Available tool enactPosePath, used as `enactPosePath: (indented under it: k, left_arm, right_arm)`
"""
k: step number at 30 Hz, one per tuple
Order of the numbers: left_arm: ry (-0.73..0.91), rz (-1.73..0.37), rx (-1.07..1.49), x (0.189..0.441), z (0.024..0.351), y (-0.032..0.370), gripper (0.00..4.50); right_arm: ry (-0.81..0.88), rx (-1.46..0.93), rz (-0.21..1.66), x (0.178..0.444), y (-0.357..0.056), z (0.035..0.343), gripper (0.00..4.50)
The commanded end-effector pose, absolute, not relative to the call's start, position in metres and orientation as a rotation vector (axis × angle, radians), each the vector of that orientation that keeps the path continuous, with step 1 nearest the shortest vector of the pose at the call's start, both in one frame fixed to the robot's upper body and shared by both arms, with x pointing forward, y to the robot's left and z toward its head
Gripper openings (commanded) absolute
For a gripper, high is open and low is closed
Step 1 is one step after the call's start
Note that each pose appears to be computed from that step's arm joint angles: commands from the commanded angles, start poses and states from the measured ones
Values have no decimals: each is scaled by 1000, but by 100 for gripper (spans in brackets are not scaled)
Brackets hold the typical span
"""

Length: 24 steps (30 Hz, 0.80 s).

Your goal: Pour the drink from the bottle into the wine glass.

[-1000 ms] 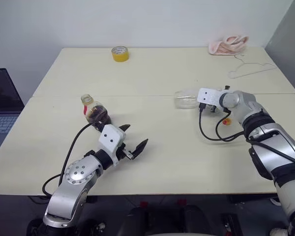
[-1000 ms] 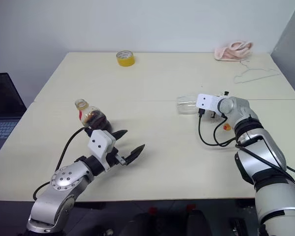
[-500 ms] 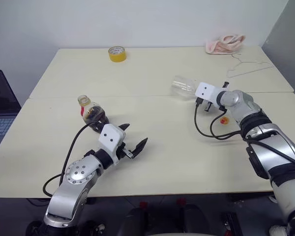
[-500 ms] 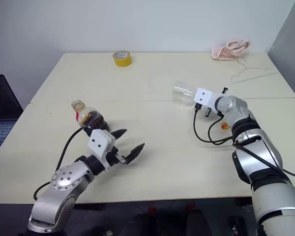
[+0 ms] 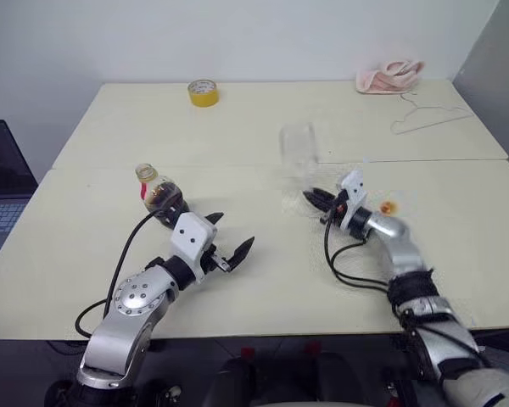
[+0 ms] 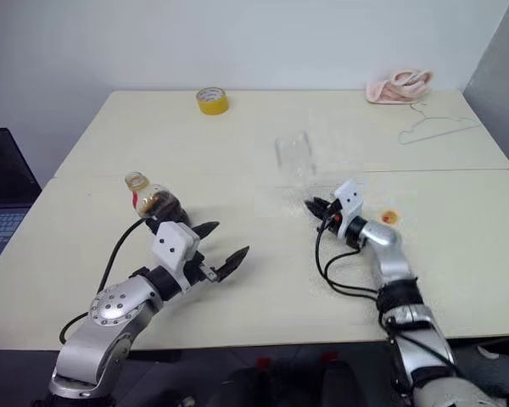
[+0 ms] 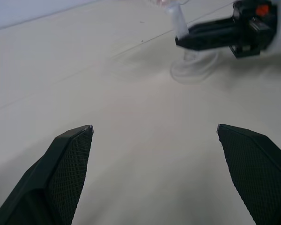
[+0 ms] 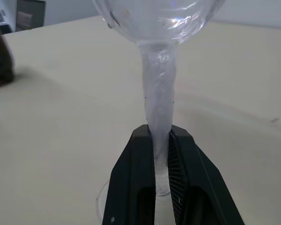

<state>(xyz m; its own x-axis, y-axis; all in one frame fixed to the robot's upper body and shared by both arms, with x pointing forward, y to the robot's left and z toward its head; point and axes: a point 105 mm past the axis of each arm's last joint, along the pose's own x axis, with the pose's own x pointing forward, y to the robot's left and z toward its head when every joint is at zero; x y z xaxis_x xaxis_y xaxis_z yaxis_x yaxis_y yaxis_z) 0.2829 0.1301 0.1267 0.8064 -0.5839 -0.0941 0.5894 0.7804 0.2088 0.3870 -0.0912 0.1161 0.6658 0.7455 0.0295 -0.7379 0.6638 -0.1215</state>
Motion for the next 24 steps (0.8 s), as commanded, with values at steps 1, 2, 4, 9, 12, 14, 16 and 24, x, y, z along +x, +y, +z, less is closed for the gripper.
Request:
enactPosePath:
  k: [1,2,4,9,12,14,16,24]
  left_arm:
    - [-34,-641,252,283,139,128,450]
    - [-34,-643,252,283,139,127,450]
    - [-35,-644,253,283,139,127,450]
    - [-30,-643,254,283,138,128,450]
    - [-29,-644,254,283,138,128,450]
    - [-29,-644,255,282,139,128,450]
    - [-27,-643,257,282,138,128,450]
    - [-26,-643,264,284,138,128,450]
  right_arm:
    - [-220,-95,946,357,-48,138,13]
    - [-226,-86,946,354,-43,137,13]
    - [-228,-48,937,350,-36,137,13]
    - [-239,-13,991,334,-10,131,13]
    - [-218,-29,993,330,-6,122,13]
    - [-186,-69,973,333,-11,112,13]
    - [-134,-151,947,338,-19,98,13]
    - [-21,-259,900,345,-54,70,13]
